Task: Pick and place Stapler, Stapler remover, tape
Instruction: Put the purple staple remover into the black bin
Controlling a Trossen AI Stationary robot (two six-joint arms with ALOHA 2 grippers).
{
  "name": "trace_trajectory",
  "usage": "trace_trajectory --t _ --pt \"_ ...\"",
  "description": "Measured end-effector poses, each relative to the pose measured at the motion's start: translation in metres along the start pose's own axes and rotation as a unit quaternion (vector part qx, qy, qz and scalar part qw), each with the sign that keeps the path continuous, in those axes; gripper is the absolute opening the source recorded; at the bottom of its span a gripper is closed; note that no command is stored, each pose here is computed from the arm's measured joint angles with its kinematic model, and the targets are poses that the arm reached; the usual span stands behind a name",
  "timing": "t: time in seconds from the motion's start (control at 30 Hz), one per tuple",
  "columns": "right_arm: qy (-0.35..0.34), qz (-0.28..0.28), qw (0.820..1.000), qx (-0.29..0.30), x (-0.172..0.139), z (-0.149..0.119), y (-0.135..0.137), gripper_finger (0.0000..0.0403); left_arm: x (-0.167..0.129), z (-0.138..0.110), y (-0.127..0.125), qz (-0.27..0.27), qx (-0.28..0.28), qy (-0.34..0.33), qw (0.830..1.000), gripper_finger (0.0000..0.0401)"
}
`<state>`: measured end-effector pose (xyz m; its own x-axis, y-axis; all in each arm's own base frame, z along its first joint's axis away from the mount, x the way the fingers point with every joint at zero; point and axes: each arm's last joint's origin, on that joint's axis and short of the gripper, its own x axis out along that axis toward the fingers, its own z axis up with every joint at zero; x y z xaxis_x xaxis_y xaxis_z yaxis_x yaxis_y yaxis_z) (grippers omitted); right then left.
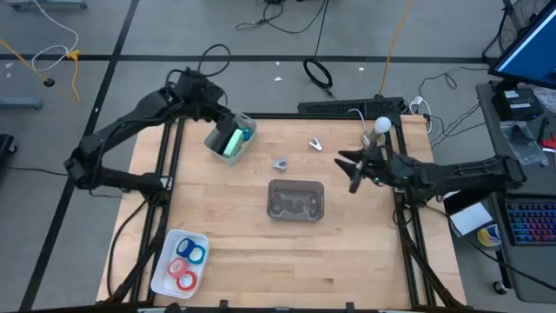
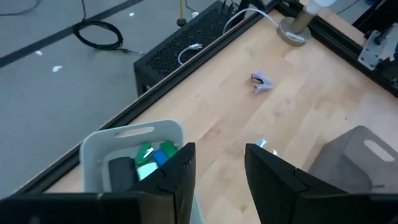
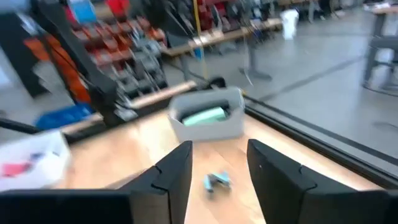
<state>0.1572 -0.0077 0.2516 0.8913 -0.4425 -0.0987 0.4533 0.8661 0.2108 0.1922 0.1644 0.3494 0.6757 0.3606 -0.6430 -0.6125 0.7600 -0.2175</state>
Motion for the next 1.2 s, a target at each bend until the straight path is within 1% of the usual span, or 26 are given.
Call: trace_trajectory --t 0.17,0.3,0.37,0.43,0.57,0.63,0.7,0.77,0.83,0.9,1.07,1.13,1.2 --pt "0.064 -0.052 0.996 -0.033 0.03 0.017 0.006 0.013 -0.018 -0.004 -0.001 0.004 0.017 -0.007 1.0 0.0138" --pt "0.123 -0.108 0.986 -0.041 0.055 0.025 0.002 0.0123 -0.03 -0.005 -0.002 0.002 0.034 -0.023 0.999 0.0138" --pt "0.155 -0.138 0.978 -0.03 0.066 0.027 -0.005 0.012 -0.037 -0.005 -0.004 0.0 0.041 -0.032 0.999 0.0138" --pt "0.191 -0.148 0.97 -0.009 0.076 0.029 -0.013 0.0117 -0.041 -0.007 -0.007 -0.005 0.052 -0.045 0.998 0.0138" --pt "0.246 -0.133 0.959 0.051 0.093 0.029 -0.034 0.0112 -0.04 -0.019 -0.009 -0.018 0.06 -0.091 0.994 0.0138" --pt "0.262 -0.129 0.954 0.065 0.099 0.027 -0.045 0.011 -0.036 -0.03 -0.009 -0.027 0.053 -0.119 0.991 0.0138" --pt "0.266 -0.147 0.95 0.067 0.103 0.025 -0.055 0.0109 -0.031 -0.043 -0.009 -0.038 0.043 -0.144 0.988 0.0138" --pt "0.268 -0.159 0.949 0.05 0.105 0.025 -0.065 0.0109 -0.027 -0.058 -0.01 -0.062 0.046 -0.156 0.985 0.0136" --pt "0.259 -0.164 0.951 0.033 0.107 0.027 -0.073 0.0109 -0.023 -0.071 -0.013 -0.092 0.048 -0.173 0.98 0.0136" --pt "0.239 -0.165 0.957 0.02 0.111 0.031 -0.078 0.0108 -0.018 -0.085 -0.014 -0.11 0.041 -0.186 0.975 0.0136" --pt "0.211 -0.161 0.964 0.0 0.113 0.038 -0.081 0.0104 -0.008 -0.116 -0.02 -0.153 0.03 -0.237 0.959 0.0136" --pt "0.212 -0.158 0.964 -0.005 0.113 0.037 -0.081 0.0104 -0.005 -0.127 -0.021 -0.159 0.028 -0.244 0.956 0.0136" --pt "0.214 -0.157 0.964 -0.005 0.113 0.037 -0.081 0.0104 -0.002 -0.137 -0.022 -0.156 0.019 -0.24 0.958 0.0136"
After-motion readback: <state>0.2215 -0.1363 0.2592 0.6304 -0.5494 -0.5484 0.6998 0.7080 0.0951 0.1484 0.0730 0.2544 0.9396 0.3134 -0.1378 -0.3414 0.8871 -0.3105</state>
